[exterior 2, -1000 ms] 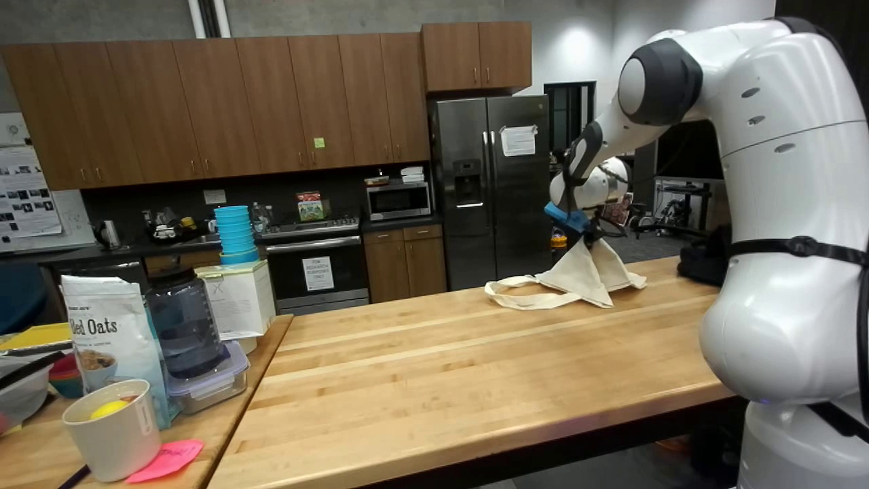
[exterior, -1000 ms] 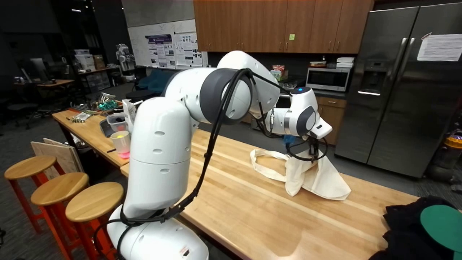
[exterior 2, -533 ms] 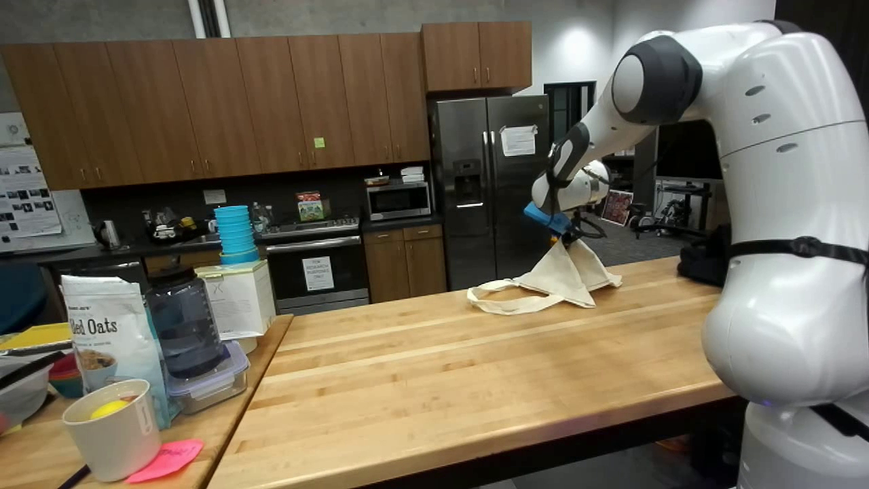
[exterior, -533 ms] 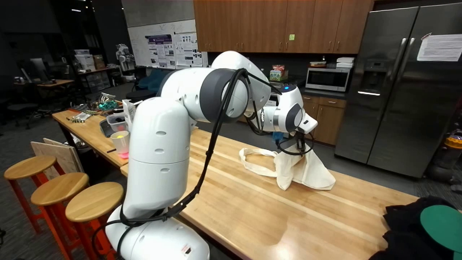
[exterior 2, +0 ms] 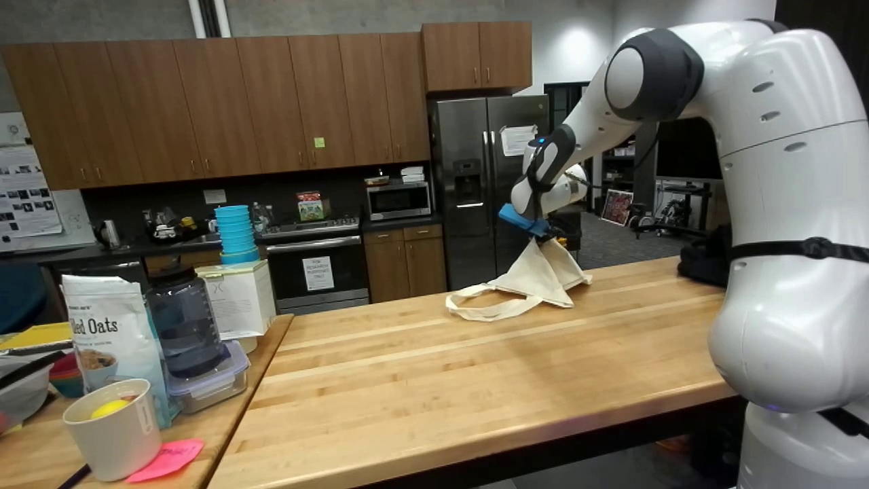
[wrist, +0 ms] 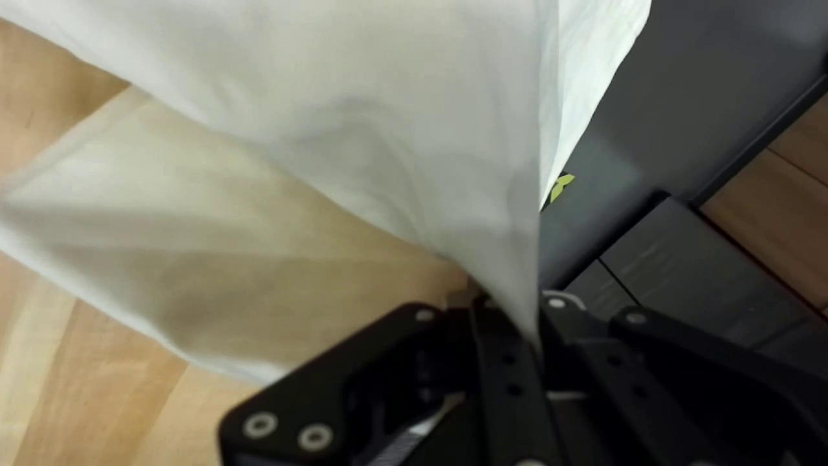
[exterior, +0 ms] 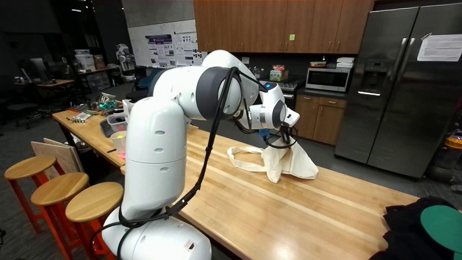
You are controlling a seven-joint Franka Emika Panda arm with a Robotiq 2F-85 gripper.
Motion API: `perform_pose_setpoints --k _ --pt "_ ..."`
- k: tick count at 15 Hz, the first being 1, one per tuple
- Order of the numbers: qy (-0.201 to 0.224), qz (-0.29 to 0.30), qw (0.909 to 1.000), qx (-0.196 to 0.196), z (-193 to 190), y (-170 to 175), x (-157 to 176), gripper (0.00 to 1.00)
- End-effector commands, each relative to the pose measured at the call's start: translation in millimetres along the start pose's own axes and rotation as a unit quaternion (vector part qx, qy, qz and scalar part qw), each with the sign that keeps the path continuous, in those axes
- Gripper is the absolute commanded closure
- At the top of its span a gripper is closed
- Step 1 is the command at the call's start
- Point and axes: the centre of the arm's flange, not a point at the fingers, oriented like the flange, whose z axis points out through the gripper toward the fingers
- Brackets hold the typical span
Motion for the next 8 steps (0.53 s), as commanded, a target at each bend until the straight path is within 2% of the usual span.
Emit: perform_pose_setpoints --k 1,8 --pt "0.005 -0.036 0.9991 0.021 -20.7 -6.2 -27.3 0.99" --pt "-0.001 -0.087 0.9953 0.041 -31.5 -24.7 -72.4 0.99"
